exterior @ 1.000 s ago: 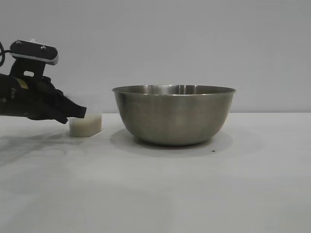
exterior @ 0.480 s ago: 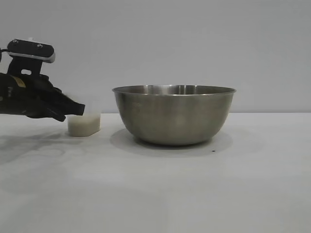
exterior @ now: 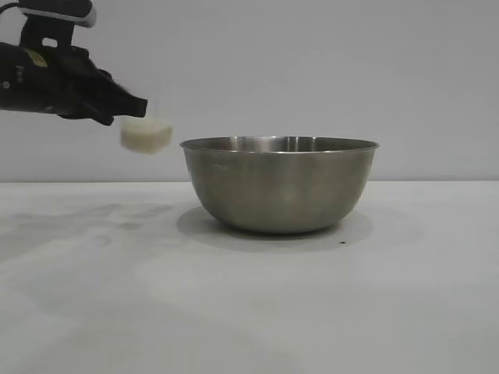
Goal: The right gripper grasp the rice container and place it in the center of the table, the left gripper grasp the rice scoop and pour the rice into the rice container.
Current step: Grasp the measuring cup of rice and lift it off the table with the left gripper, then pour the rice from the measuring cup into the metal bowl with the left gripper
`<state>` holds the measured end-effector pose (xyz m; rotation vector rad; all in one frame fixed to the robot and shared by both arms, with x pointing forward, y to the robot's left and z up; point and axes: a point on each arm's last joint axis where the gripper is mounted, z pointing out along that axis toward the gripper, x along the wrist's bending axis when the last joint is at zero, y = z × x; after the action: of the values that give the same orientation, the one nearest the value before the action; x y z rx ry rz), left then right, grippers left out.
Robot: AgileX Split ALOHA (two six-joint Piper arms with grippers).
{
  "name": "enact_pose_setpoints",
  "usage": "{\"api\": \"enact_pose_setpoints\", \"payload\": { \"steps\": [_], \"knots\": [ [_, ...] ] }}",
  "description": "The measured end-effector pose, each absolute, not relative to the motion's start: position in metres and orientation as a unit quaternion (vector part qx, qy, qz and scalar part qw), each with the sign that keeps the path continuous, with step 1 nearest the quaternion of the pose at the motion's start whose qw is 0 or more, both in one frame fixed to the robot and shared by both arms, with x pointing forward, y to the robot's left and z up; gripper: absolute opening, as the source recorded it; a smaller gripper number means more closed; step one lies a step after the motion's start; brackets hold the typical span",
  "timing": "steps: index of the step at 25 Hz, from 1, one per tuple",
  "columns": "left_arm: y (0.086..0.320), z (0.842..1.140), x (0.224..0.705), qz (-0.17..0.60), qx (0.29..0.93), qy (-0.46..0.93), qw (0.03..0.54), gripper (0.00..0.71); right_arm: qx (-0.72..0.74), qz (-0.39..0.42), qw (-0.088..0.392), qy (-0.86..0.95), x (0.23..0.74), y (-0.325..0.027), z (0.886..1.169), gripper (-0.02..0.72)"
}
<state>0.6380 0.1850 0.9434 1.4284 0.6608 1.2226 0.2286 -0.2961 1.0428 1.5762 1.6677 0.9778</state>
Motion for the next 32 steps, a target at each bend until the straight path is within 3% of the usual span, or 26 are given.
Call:
{"api": "enact_pose_setpoints", "payload": {
  "steps": [14, 23, 32],
  "knots": [
    [0.148, 0.971, 0.655, 0.495, 0.692, 0.05, 0.522, 0.0, 0.599, 0.372, 0.318, 0.634, 0.229, -0.296, 1.043, 0.254],
    [0.128, 0.984, 0.658, 0.506, 0.712, -0.101, 0.476, 0.0, 0.599, 0.372, 0.318, 0.634, 0.229, -0.296, 1.043, 0.254],
    [0.114, 0.973, 0.655, 0.528, 0.719, -0.213, 0.398, 0.0, 0.599, 0.372, 0.318, 0.634, 0.229, -0.296, 1.043, 0.254]
  ]
}}
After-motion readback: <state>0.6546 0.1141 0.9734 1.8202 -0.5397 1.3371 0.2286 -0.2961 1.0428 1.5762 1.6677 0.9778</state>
